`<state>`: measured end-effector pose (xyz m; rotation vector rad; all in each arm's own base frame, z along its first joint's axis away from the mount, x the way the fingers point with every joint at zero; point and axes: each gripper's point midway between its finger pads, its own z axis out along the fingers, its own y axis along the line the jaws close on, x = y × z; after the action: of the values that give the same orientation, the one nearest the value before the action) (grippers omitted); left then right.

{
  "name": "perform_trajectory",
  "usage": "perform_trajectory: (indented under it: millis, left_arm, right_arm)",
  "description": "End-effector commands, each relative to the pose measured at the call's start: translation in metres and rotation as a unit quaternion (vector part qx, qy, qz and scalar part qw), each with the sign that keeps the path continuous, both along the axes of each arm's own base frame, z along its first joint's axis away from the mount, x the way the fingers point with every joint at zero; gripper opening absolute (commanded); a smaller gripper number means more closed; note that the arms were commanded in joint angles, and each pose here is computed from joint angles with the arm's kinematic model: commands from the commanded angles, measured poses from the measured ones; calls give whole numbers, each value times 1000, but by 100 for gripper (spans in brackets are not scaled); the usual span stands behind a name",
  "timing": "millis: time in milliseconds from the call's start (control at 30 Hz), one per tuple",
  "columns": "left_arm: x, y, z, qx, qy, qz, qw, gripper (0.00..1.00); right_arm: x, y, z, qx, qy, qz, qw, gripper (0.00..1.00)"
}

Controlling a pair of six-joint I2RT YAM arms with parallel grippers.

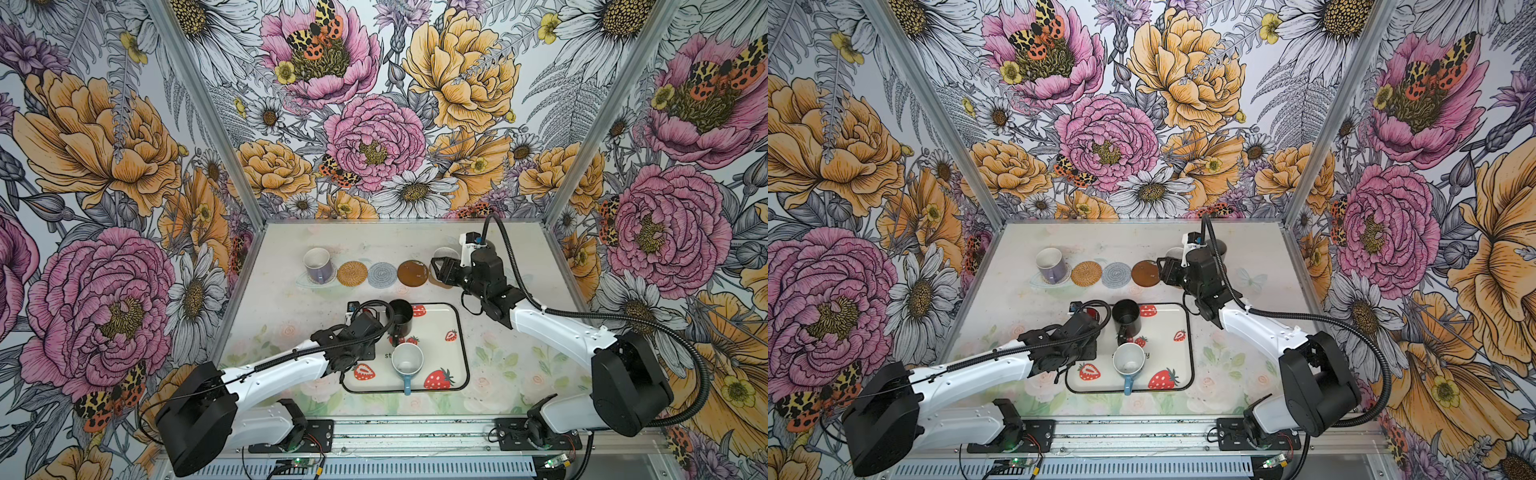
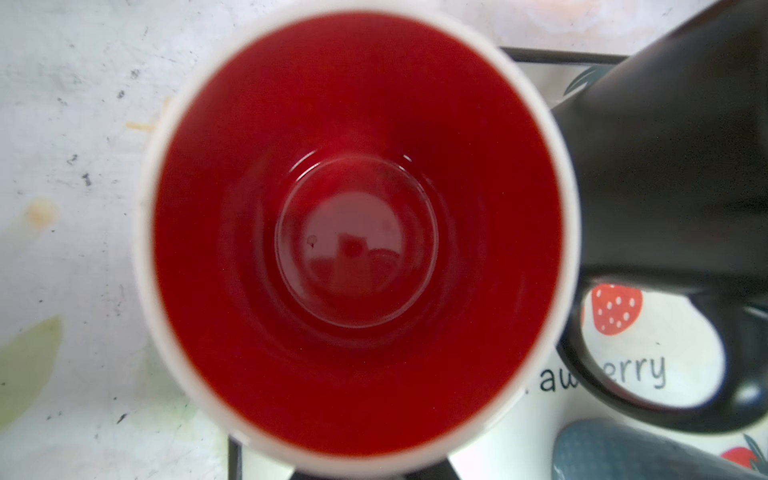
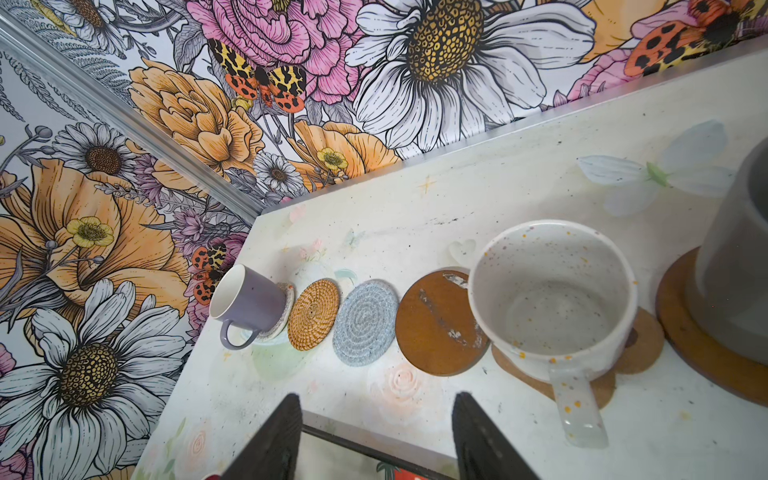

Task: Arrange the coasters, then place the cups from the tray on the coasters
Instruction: 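Lower the left gripper onto the red-lined mug rim and close it, then lift the red-lined mug and carry it toward the rattan coaster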

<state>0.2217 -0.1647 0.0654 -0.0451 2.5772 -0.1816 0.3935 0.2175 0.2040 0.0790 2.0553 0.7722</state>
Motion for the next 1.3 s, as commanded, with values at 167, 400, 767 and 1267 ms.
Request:
perform_trajectory:
  millis: [167, 400, 767, 1267]
  left_arm:
    - [6, 1, 30, -20, -43, 2, 999, 0]
    - [13, 3, 50, -16, -66, -1, 998, 0]
    - [44, 16, 71, 5, -79, 14, 997, 0]
    - [99, 27, 86, 9, -98, 34, 995, 0]
  right_arm:
    - [6, 4, 17, 3, -20, 7, 1000, 60]
    - [6, 4, 17, 3, -20, 9, 1000, 60]
    - [5, 3, 18, 7, -19, 15, 1000, 60]
    - [2, 1, 20, 11, -23, 18, 1000, 60]
